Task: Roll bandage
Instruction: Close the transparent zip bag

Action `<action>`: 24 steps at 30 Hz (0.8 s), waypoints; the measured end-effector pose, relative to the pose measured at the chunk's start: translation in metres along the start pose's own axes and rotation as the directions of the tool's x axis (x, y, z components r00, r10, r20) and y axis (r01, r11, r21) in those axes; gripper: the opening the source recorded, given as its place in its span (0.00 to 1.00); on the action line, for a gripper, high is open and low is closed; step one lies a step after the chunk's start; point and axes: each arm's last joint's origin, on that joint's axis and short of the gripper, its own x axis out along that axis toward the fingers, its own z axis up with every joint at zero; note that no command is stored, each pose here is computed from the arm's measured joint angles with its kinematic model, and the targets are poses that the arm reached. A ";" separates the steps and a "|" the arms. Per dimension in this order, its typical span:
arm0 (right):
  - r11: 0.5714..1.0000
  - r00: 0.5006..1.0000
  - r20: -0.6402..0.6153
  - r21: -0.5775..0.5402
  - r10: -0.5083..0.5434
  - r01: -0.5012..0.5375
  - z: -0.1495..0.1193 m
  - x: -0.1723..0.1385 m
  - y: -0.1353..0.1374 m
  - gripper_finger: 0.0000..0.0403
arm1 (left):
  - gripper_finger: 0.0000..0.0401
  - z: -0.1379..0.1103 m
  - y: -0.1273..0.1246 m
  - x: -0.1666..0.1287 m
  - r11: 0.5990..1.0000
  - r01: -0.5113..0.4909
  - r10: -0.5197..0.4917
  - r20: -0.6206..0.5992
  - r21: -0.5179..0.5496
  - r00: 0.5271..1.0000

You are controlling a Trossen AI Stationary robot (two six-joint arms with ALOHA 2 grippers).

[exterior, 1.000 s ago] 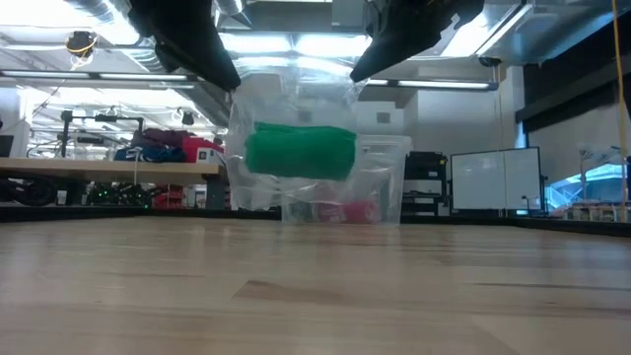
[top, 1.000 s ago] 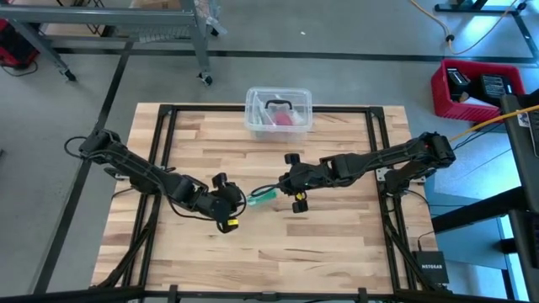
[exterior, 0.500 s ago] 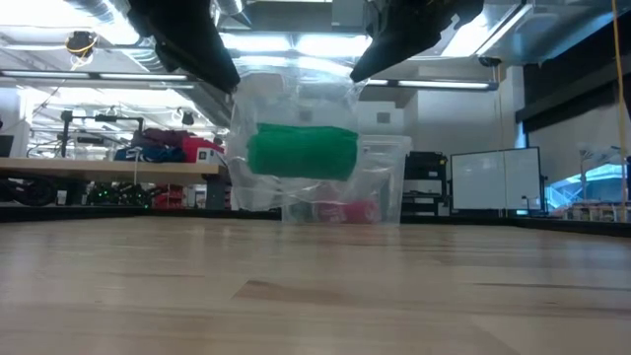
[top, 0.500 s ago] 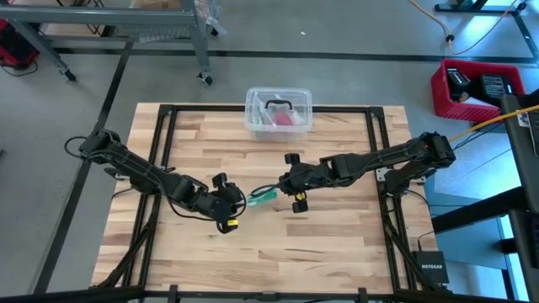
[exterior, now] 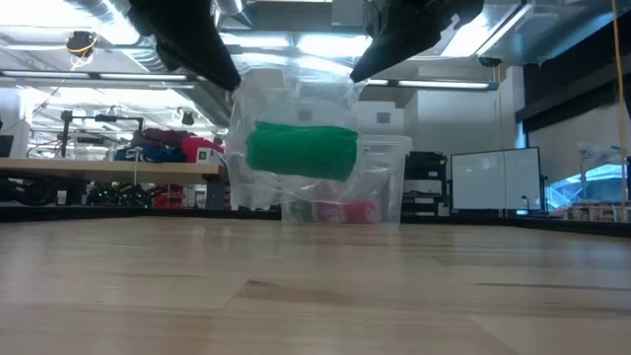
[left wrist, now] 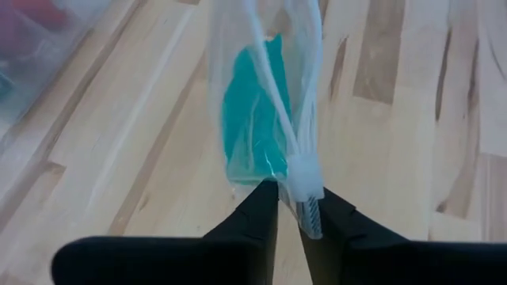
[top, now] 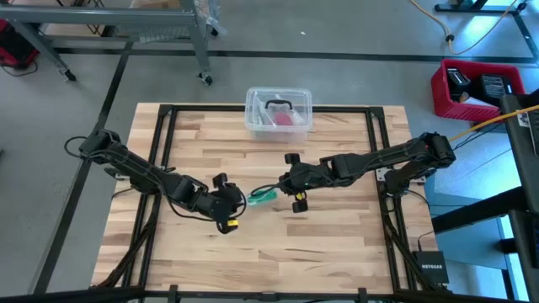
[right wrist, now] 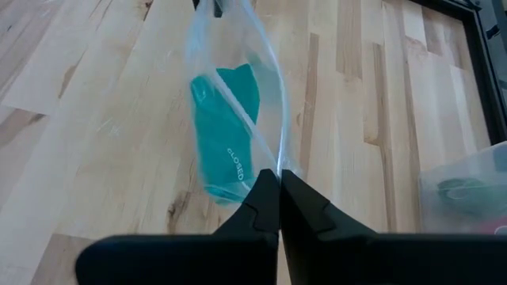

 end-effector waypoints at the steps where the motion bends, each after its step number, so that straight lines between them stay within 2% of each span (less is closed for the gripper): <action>1: 1.000 1.000 0.000 0.000 0.000 0.000 0.000 0.000 0.000 0.00 | 0.10 0.001 0.000 0.000 1.000 0.004 -0.004 0.006 0.004 1.000; 6: 1.000 1.000 0.000 0.000 0.000 0.000 0.000 0.000 0.000 0.00 | 0.08 0.000 0.000 0.000 1.000 -0.002 0.002 -0.003 0.020 1.000; 9: 1.000 1.000 0.001 0.004 0.001 -0.001 0.000 0.000 0.000 0.00 | 0.03 0.000 0.000 0.000 0.999 -0.001 0.001 -0.001 0.044 1.000; 13: 0.999 1.000 0.001 0.043 0.004 -0.004 0.000 0.000 0.000 0.04 | 0.01 0.000 0.000 0.000 0.998 -0.002 0.002 -0.003 0.063 1.000; 19: 1.000 0.999 -0.053 0.020 -0.010 0.011 -0.001 -0.010 -0.002 0.23 | 0.00 -0.008 0.004 -0.001 0.998 -0.038 0.041 -0.066 0.045 0.997; 22: 1.000 1.000 -0.001 0.015 0.017 -0.017 0.008 -0.020 -0.004 0.33 | 0.00 -0.009 0.002 -0.002 0.998 -0.035 0.038 -0.068 0.043 0.997; 24: 0.997 0.990 0.118 0.023 0.075 -0.078 0.018 -0.019 -0.004 0.37 | 0.00 -0.009 0.001 -0.002 0.998 -0.032 0.035 -0.065 0.044 0.997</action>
